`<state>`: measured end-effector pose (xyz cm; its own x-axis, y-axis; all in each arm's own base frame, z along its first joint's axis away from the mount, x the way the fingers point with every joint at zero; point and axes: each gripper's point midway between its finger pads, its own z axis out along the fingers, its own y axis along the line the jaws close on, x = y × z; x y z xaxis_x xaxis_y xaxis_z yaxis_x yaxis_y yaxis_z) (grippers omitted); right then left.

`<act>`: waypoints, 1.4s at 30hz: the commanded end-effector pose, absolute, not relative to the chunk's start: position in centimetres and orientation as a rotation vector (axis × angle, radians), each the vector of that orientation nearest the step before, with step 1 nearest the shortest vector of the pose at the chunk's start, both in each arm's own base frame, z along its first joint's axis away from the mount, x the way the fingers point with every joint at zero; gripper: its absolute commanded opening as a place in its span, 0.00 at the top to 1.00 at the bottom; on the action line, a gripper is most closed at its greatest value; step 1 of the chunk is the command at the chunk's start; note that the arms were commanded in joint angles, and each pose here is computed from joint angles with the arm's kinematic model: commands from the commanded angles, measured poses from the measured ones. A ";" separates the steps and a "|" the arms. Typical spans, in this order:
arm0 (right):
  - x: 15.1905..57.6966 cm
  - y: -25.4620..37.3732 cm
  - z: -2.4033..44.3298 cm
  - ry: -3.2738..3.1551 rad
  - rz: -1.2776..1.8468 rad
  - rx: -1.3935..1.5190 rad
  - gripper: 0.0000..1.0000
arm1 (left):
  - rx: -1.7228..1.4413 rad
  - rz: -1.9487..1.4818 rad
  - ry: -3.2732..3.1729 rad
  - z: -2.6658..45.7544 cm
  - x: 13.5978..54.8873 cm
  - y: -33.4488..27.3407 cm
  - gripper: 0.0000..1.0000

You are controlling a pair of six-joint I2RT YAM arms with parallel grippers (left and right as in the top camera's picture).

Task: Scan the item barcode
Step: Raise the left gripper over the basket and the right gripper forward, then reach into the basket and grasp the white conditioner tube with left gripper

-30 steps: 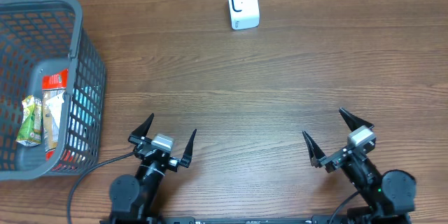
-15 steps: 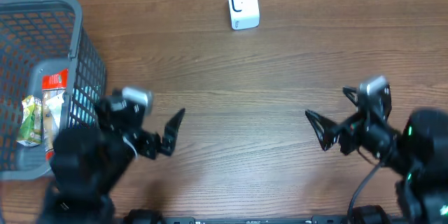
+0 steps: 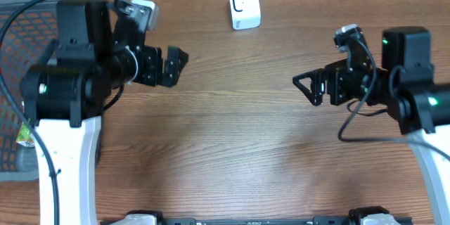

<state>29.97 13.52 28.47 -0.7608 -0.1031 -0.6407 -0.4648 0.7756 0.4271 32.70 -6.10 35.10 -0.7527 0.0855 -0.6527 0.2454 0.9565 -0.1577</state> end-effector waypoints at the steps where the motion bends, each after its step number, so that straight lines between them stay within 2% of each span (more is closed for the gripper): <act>1: 30.5 14.2 28.2 2.374 0.832 -0.426 0.00 | -0.315 -0.126 2.381 37.1 32.2 0.5 0.00; 8: 31.4 14.3 26.5 2.427 0.841 -0.411 0.00 | -0.876 0.114 2.244 39.2 27.0 11.6 0.03; 11: 31.5 14.3 26.2 2.434 0.840 -0.408 0.00 | -1.126 0.136 2.166 38.3 25.1 15.5 0.03; 16: 31.6 14.3 26.2 2.437 0.841 -0.408 0.00 | -1.391 0.135 2.092 35.6 23.8 19.9 0.08; 27: 31.6 14.3 26.2 2.437 0.841 -0.408 0.00 | -1.323 0.191 2.308 28.6 26.0 23.1 0.04; 36: 31.6 14.3 26.2 2.437 0.841 -0.408 0.00 | -1.200 0.017 2.522 23.4 28.1 23.4 0.05; 42: 31.6 14.3 26.2 2.437 0.841 -0.408 0.00 | -1.255 -0.064 2.647 18.3 28.2 23.9 0.12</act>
<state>31.41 13.98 25.41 -0.8251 -0.1106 -0.5540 -0.4238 0.7696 0.4776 28.24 24.00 21.20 -0.5749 -0.7785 -0.2520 -0.7819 0.6134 -0.1110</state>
